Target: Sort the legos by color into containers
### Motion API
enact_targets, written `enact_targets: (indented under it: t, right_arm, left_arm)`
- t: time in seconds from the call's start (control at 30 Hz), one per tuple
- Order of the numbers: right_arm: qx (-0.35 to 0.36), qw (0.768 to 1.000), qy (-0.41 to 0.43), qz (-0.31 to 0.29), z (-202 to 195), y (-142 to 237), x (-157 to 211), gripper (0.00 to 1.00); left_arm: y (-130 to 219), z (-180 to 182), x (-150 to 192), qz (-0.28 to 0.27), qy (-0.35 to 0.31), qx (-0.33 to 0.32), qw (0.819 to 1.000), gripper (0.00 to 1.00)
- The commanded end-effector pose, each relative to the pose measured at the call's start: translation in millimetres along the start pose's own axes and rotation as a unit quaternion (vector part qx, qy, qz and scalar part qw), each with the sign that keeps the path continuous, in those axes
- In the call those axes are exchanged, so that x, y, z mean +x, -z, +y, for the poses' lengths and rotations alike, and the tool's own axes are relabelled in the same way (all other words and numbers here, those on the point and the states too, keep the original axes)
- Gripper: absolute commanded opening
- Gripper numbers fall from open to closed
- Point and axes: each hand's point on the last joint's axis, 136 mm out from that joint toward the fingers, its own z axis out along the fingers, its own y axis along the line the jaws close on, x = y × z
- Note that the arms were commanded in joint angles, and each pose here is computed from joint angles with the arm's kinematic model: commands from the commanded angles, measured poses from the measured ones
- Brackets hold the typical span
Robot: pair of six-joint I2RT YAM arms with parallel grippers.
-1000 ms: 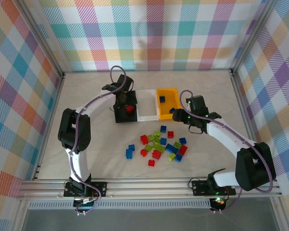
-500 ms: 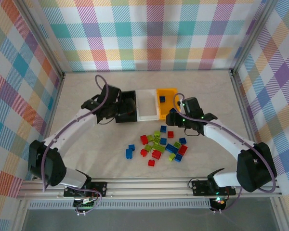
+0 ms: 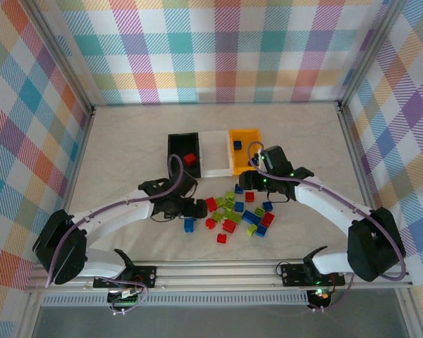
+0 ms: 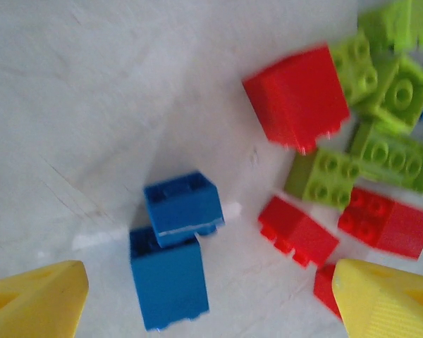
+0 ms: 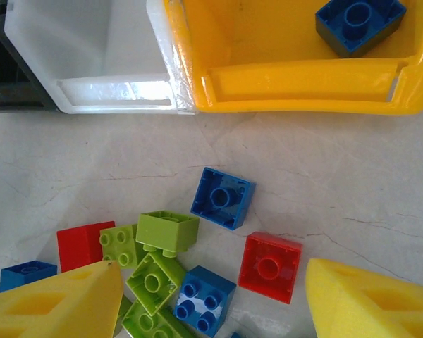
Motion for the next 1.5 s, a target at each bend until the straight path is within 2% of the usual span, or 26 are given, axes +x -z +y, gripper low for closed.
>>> enact_targets:
  t: [0.0, 0.2, 0.43, 0.77, 0.9, 1.17, 1.3, 1.47]
  right_arm:
    - [0.011, 1.0, 0.009, -0.007, -4.3, 5.5, 2.3, 0.7]
    - [0.015, 1.0, 0.009, -0.013, -5.7, 7.1, 0.8, 0.7]
    - [0.014, 1.0, 0.011, -0.021, -5.1, 11.8, -0.9, 0.7]
    - [0.019, 1.0, 0.013, -0.021, -7.6, 13.5, 1.4, 0.7]
    - [0.02, 0.999, 0.013, -0.022, -8.2, 13.9, 1.3, 0.7]
    - [0.029, 0.999, 0.011, -0.03, -10.3, 14.4, -3.2, 0.7]
    - [0.049, 0.998, 0.001, -0.047, -17.9, 17.2, -7.4, 0.7]
    - [0.063, 0.996, -0.013, -0.06, -24.9, 18.7, -9.1, 0.7]
  left_arm:
    - [-1.9, 15.5, 28.5, 0.028, -0.018, -0.045, 0.998, 0.87]
    - [-18.7, 26.9, 49.8, 0.055, -0.026, -0.071, 0.996, 0.71]
    - [-32.7, 31.6, 45.7, 0.053, -0.04, -0.091, 0.994, 0.58]
    - [-44.3, 24.0, 26.2, 0.034, -0.061, -0.102, 0.992, 0.65]
    - [-45.6, 22.1, 24.5, 0.034, -0.064, -0.102, 0.992, 0.5]
    - [-27.7, 15.4, 19.1, 0.024, -0.061, -0.091, 0.994, 0.35]
    - [0.9, -6.5, -5.6, -0.014, -0.065, -0.067, 0.996, 0.34]
    - [20.0, -47.8, -71.5, -0.079, -0.06, -0.021, 0.995, 0.33]
